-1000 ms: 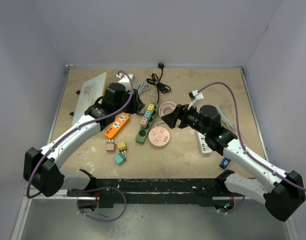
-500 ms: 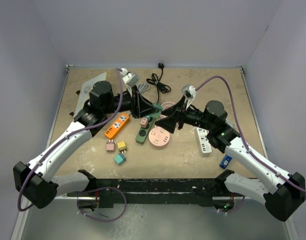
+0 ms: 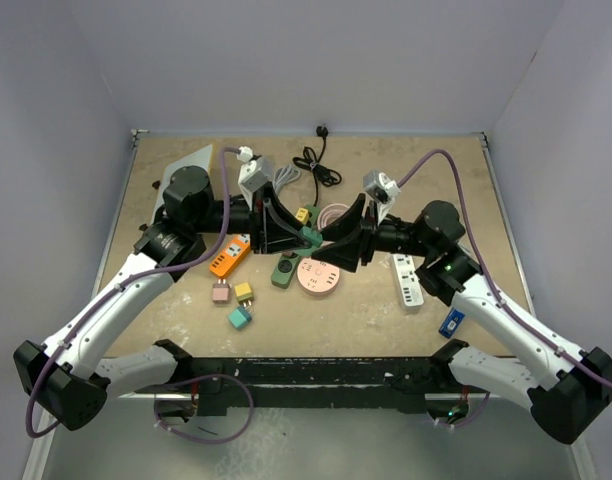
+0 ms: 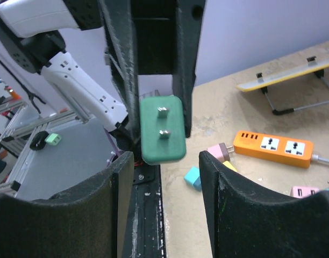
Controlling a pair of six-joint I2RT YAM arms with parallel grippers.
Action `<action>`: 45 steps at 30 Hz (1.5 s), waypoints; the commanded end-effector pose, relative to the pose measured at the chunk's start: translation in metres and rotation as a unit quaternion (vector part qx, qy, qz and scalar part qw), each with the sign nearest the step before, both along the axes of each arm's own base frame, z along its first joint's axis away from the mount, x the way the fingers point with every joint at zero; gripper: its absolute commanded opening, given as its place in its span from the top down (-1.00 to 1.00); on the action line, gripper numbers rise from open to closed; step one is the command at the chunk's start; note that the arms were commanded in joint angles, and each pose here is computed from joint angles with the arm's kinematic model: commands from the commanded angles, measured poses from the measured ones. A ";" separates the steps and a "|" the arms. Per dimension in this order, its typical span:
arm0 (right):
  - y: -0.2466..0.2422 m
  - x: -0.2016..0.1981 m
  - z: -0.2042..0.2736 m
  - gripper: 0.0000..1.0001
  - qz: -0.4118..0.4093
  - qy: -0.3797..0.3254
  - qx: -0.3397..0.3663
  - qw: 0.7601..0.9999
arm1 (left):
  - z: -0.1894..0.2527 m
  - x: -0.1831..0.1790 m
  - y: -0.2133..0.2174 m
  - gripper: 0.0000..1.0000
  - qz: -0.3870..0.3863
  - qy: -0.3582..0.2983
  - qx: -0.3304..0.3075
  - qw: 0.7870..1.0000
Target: Insert the plug
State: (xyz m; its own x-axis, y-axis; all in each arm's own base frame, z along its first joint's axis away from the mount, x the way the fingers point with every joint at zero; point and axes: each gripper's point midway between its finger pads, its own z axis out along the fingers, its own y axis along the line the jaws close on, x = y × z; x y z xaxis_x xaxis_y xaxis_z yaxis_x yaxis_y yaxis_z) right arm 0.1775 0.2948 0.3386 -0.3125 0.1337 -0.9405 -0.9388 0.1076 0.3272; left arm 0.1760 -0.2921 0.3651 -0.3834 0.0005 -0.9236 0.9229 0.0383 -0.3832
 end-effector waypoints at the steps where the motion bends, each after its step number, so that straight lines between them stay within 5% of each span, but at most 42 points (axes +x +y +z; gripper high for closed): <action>1: 0.000 -0.014 0.040 -0.06 0.037 -0.049 0.036 0.997 | 0.004 -0.009 0.004 0.73 -0.026 -0.038 -0.003 0.999; 10: 0.005 -0.013 0.041 0.53 0.055 -0.043 0.039 0.997 | 0.002 -0.015 0.005 0.68 -0.045 -0.042 0.003 0.998; 17: 0.005 -0.005 0.046 0.98 0.029 -0.014 0.067 0.997 | 0.007 -0.003 0.005 -0.02 -0.001 -0.027 0.000 1.000; 24: -0.019 0.022 0.070 1.00 -0.103 0.004 0.158 0.982 | 0.045 0.012 0.006 -0.18 0.074 0.001 -0.097 0.993; 32: -0.040 0.039 0.109 1.00 -0.165 0.025 0.264 0.950 | 0.095 0.036 0.016 -0.18 0.135 0.083 -0.260 0.952; 45: -0.025 0.038 0.130 1.00 -0.101 0.036 0.303 0.947 | 0.088 0.053 0.008 -0.05 0.132 0.149 -0.287 0.937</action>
State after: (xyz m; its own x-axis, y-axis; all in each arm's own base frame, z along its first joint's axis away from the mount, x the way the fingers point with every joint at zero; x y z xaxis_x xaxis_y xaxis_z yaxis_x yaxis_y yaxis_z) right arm 0.2351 0.2794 0.4205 -0.3335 0.6327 -0.6990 -0.8295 0.1555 0.5365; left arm 0.2342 -0.2869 0.4373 -0.5502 -0.5621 -0.6175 0.7419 0.0103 -0.6704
